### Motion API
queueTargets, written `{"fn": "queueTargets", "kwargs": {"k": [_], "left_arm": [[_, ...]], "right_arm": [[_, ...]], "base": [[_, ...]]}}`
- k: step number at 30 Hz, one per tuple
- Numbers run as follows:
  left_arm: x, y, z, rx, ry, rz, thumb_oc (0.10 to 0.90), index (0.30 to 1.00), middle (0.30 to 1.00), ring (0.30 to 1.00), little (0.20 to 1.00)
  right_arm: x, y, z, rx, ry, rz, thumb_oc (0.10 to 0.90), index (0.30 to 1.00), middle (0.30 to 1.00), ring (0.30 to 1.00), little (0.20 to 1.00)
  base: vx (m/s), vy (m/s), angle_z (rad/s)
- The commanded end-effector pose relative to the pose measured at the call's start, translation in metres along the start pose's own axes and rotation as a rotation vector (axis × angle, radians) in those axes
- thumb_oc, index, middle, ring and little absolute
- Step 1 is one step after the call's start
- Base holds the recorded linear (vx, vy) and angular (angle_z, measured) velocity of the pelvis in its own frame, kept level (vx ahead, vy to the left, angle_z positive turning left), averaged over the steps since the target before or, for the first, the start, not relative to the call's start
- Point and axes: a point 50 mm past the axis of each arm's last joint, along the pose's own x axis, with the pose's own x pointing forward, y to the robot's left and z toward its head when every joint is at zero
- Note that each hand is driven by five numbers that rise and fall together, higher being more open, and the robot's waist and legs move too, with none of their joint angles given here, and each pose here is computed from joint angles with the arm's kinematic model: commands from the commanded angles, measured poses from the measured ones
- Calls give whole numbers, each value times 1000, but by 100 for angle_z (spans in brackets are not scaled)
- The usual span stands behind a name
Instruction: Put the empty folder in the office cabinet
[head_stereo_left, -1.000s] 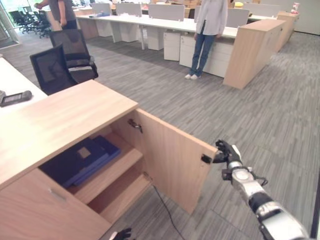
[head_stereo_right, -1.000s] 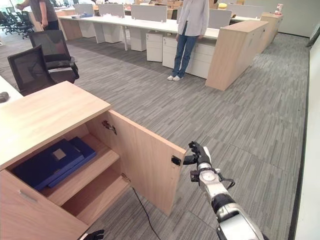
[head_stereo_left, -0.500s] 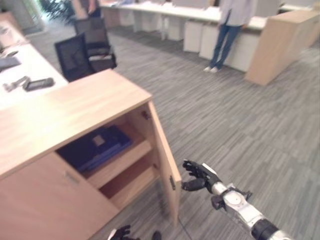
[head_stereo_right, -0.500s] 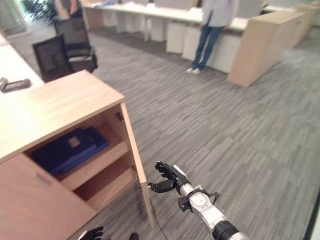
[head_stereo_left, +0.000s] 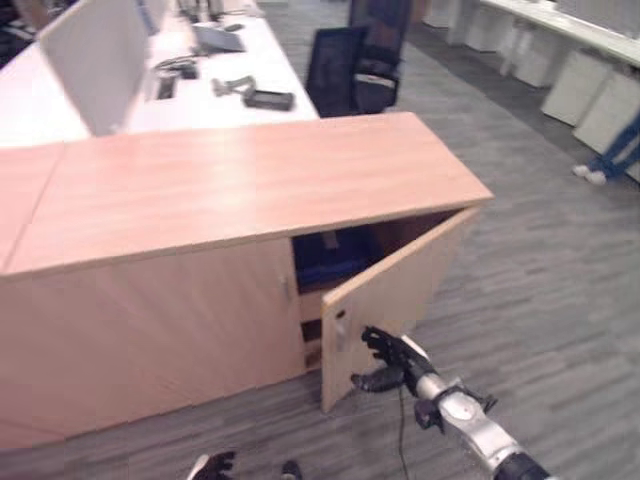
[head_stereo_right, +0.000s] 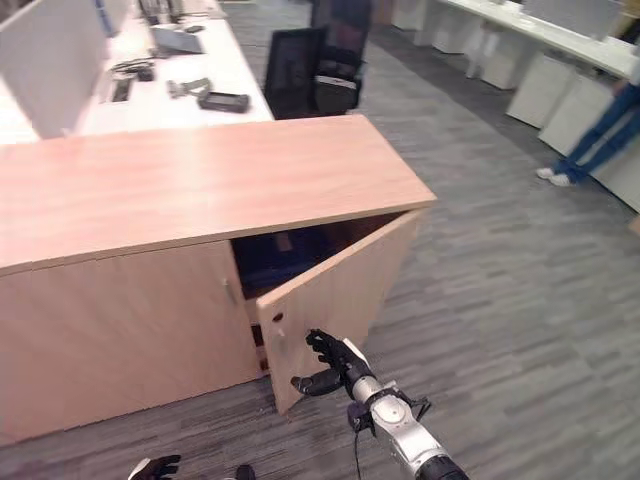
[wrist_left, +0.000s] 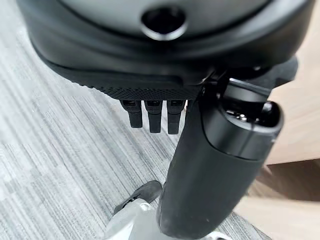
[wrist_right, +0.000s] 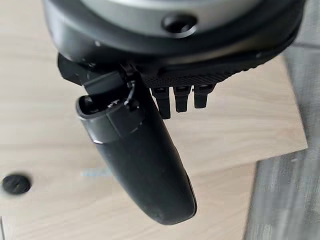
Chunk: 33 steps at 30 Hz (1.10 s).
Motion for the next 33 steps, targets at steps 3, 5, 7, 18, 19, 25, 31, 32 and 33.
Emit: {"fn": "queueTargets", "kwargs": {"k": [3,5,7,18,19,25,31,32,33], "left_arm": [[1,11,1,20,-7,42,800,900,900,900,900],[1,15,1,23,-8,48,800,900,900,900,900],[1,17,1,36,-9,44,800,900,900,900,900],[-5,6,-23,135,56,-41,800,900,900,900,900],[-5,4,-23,139,54,-49,800,900,900,900,900],[-5,6,-21,146,50,-67,800,900,900,900,900],[-3,8,-17,132,38,-61,800,900,900,900,900],[-3,9,-17,132,38,-61,800,900,900,900,900],[-3,8,-16,102,34,-60,800,900,900,900,900]], "right_arm": [[21,-29,89,183,-399,-198,800,900,900,900,900],[17,-54,86,226,-395,-321,800,900,900,900,900],[13,-72,86,231,-395,-397,800,900,900,900,900],[-29,-203,117,125,-326,-860,800,900,900,900,900],[-34,-211,117,126,-310,-889,800,900,900,900,900],[-54,-242,116,145,-225,-991,800,900,900,900,900],[-51,-240,114,102,-180,-968,800,900,900,900,900],[-50,-240,113,102,-180,-968,800,900,900,900,900],[-41,-228,106,114,-189,-916,800,900,900,900,900]], "base": [[88,179,70],[145,-12,105],[117,-76,112],[76,-58,61],[11,-37,18],[27,-69,14],[7,-60,4],[-2,-54,-1],[-11,-48,-1]]}}
